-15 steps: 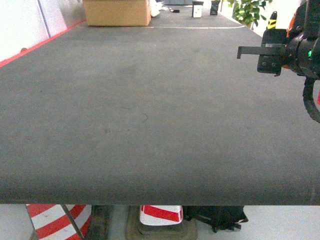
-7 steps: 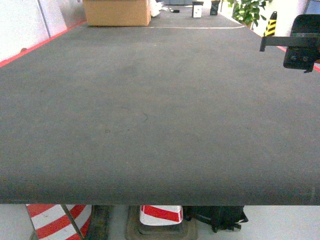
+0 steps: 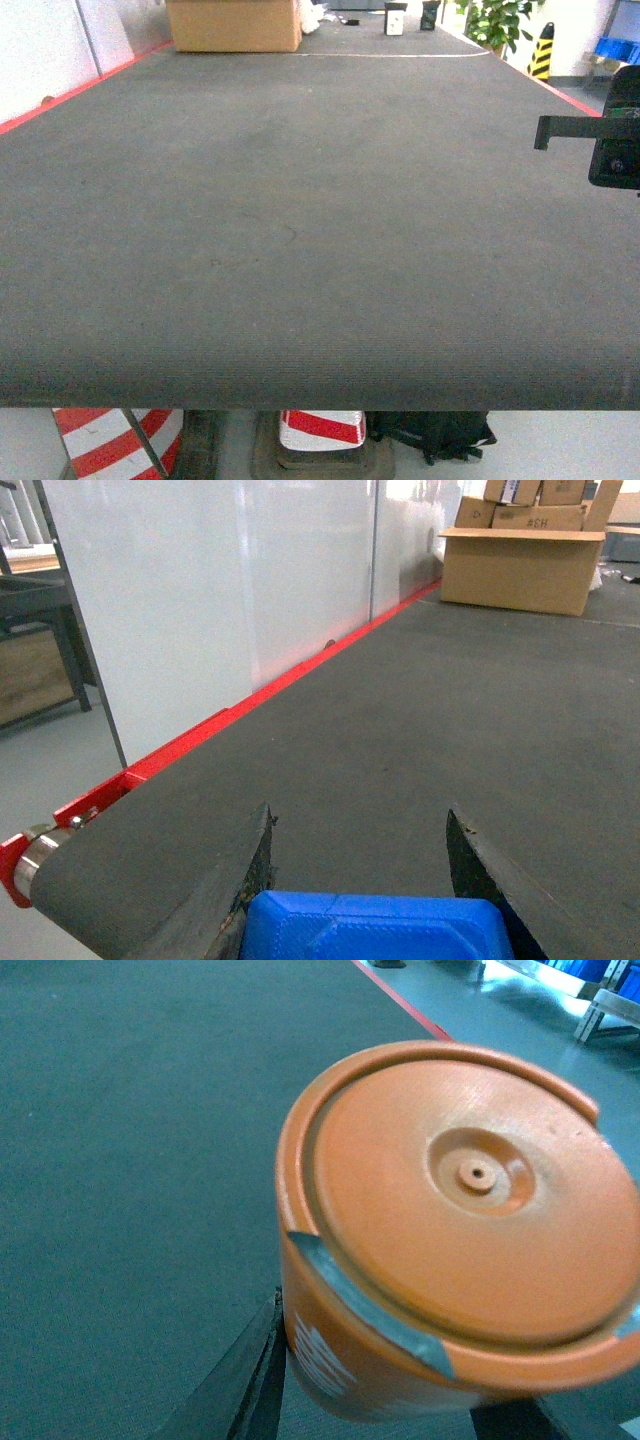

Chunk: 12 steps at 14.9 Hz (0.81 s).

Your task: Sort blue parts and orange caps into right shelf containers

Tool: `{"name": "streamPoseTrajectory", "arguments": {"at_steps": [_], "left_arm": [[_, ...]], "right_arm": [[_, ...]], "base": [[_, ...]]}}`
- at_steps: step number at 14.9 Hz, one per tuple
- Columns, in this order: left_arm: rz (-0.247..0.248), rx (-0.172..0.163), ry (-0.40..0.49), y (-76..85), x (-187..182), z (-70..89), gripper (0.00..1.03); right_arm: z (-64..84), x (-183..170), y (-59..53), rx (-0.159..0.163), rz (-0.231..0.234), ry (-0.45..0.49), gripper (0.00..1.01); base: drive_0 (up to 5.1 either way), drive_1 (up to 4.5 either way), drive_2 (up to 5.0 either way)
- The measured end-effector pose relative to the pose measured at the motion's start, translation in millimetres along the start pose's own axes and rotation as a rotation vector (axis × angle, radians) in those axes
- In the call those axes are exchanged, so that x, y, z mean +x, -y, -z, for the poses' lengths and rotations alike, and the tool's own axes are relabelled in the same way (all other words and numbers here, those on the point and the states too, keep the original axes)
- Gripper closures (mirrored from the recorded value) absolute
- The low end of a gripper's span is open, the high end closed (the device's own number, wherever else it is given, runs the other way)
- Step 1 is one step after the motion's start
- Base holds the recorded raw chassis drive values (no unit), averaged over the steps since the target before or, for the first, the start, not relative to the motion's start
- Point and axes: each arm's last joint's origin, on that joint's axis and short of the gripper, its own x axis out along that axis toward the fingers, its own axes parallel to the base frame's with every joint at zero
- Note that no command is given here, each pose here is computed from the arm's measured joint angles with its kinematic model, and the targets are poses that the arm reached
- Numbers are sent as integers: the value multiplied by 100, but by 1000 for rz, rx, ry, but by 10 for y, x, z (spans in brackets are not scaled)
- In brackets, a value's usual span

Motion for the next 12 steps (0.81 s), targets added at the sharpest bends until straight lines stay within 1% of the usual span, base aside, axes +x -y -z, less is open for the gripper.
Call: {"name": "streamPoseTrajectory", "arguments": {"at_steps": [2, 5, 8, 12], "left_arm": [[0, 0, 0, 0, 0, 0, 62], [0, 1, -1, 0, 0, 1, 62], [0, 0, 0, 0, 0, 0, 62], [0, 0, 0, 0, 0, 0, 62]], "right_arm": [[51, -40, 21, -9, -2, -16, 59], [24, -77, 47, 8, -5, -5, 59], [47, -97, 68, 8, -3, -14, 59], [63, -142, 66, 7, -15, -20, 59]], "base": [[0, 0, 0], [0, 0, 0], [0, 0, 0], [0, 0, 0]]}}
